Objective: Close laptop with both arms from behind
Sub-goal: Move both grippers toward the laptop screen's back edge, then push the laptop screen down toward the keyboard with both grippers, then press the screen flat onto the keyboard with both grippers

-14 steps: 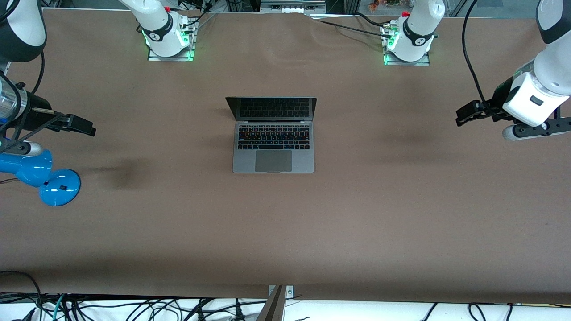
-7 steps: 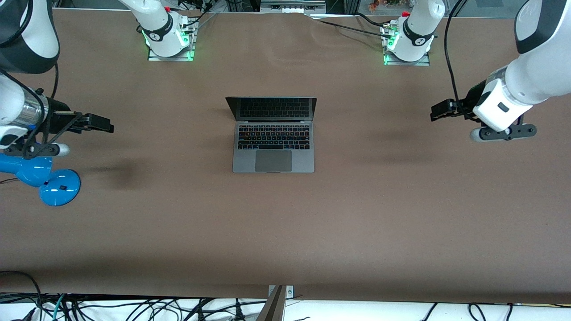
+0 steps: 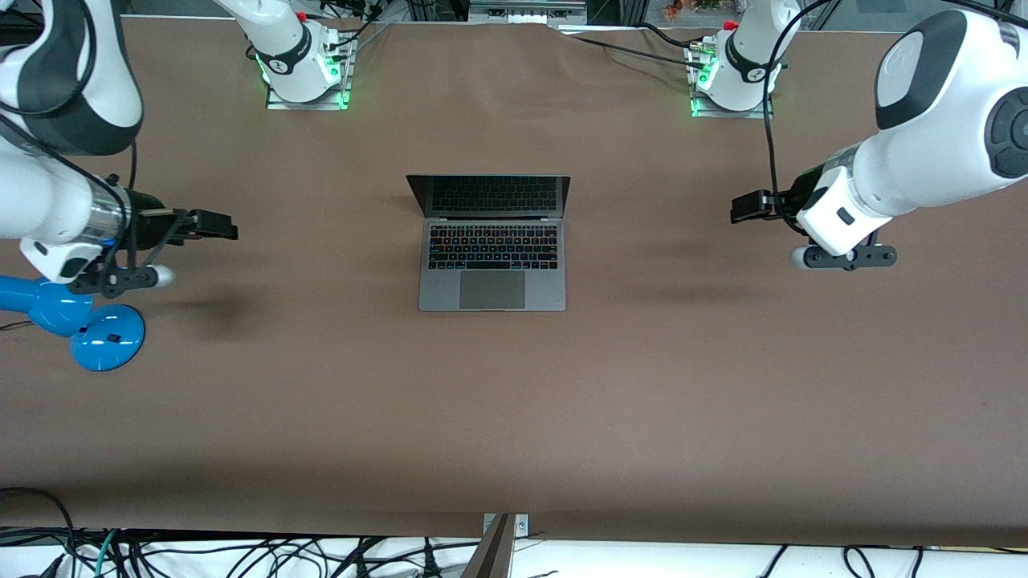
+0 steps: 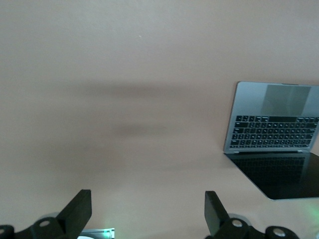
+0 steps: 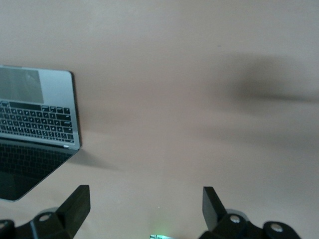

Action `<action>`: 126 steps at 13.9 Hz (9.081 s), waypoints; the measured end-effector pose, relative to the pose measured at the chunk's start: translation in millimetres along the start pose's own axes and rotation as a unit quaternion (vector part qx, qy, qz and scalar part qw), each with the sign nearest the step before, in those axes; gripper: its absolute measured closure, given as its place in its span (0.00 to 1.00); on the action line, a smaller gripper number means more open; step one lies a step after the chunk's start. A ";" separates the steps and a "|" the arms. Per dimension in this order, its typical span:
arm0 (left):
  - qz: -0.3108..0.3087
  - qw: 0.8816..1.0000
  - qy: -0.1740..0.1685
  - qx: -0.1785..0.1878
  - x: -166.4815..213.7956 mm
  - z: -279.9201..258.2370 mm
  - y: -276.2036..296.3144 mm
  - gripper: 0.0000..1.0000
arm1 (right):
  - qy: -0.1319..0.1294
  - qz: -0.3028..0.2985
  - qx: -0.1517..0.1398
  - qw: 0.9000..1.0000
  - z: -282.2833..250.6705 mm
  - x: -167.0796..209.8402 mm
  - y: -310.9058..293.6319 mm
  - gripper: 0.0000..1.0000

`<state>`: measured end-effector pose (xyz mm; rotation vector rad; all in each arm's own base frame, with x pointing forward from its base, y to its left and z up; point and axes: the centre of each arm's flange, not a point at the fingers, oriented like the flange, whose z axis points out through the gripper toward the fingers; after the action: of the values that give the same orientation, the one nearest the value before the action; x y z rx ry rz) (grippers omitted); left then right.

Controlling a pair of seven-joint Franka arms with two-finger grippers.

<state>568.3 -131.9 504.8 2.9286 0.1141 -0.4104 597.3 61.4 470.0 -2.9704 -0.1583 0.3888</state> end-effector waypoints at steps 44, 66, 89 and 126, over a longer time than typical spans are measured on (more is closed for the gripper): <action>-0.160 0.986 -0.055 -0.004 -94.0 231.2 249.9 0.99 | -0.187 0.093 -0.019 0.978 200.6 -61.2 -269.6 0.91; -0.164 0.985 -0.044 -0.029 -21.8 236.2 250.3 0.99 | -0.087 0.062 0.011 0.994 199.1 -16.0 -244.1 0.99; -0.177 0.983 -0.024 -0.032 45.2 268.9 228.3 0.99 | -0.039 0.054 0.024 0.997 231.2 24.6 -229.0 0.99; -0.187 0.982 0.007 -0.029 84.6 338.4 215.0 0.99 | 0.010 0.044 0.061 0.997 285.7 102.6 -187.3 0.99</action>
<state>581.4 -402.7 197.6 2.8477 0.6720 -0.4307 604.8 294.5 199.9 -2.8664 0.0002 0.3641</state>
